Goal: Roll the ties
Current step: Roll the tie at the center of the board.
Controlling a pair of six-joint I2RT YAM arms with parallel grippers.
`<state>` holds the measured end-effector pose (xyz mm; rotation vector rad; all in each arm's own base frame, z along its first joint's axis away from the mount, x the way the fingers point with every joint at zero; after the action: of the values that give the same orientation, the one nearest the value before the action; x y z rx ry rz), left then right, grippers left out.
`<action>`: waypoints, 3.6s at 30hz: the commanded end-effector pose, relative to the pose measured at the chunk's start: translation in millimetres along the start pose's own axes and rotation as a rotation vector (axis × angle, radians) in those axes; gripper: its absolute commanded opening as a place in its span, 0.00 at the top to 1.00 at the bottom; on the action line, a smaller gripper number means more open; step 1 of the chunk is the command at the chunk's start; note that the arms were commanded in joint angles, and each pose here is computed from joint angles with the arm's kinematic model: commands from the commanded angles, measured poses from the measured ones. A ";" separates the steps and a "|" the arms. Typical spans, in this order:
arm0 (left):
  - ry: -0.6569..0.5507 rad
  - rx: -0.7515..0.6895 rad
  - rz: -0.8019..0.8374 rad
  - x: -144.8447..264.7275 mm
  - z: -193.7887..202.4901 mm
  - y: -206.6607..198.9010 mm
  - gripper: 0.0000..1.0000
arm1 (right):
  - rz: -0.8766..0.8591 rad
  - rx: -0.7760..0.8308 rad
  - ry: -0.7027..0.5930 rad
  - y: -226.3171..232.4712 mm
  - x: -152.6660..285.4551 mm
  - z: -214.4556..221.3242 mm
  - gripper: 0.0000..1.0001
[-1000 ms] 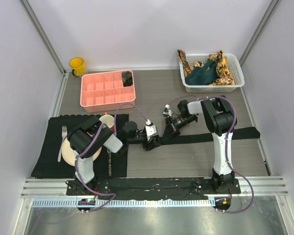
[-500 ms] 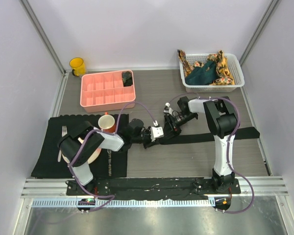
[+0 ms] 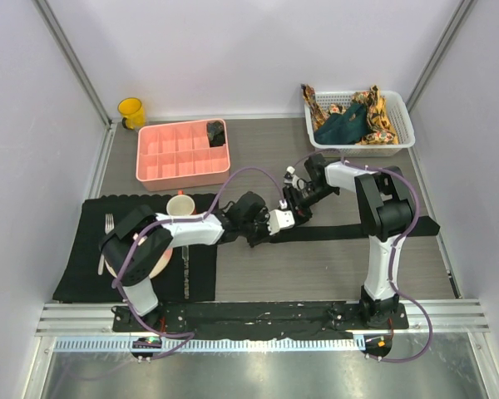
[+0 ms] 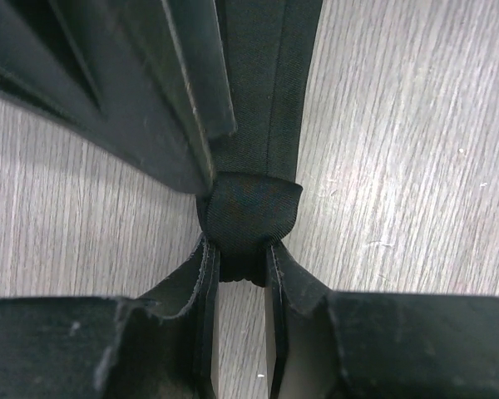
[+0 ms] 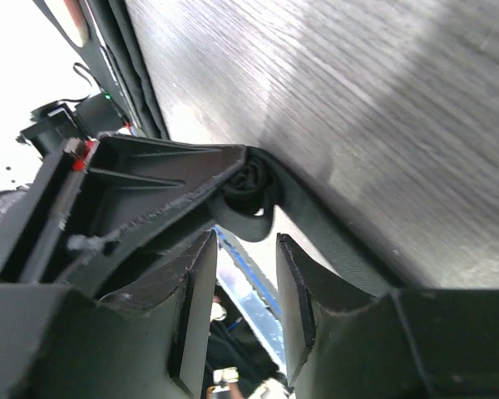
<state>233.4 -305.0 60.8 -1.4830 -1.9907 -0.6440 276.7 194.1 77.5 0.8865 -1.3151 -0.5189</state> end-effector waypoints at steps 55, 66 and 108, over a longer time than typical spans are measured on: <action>0.269 0.071 -0.026 -7.9 33.3 -0.8 0.88 | 0.037 -0.073 0.060 5.1 -13.7 9.3 0.53; 0.263 0.071 -0.007 -7.1 37.1 -4.9 0.88 | 0.081 0.010 0.020 7.6 -14.6 -17.4 0.99; -0.223 0.000 0.213 -41.6 28.9 7.3 0.41 | 0.002 0.103 0.051 -29.0 -20.4 -15.9 0.99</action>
<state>260.4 -326.2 40.8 -1.8428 -2.0940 -0.3045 280.6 195.1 45.1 0.9618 -1.2293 -0.5054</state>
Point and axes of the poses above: each gripper's point midway between its finger pads, its own x axis back along the fingers, its own y axis along the line the jaws close on, z = x × y, the point moved 5 cm from there along x, back along the fingers, and after that the axes turned 5 degrees about x, right-handed, at the moved point
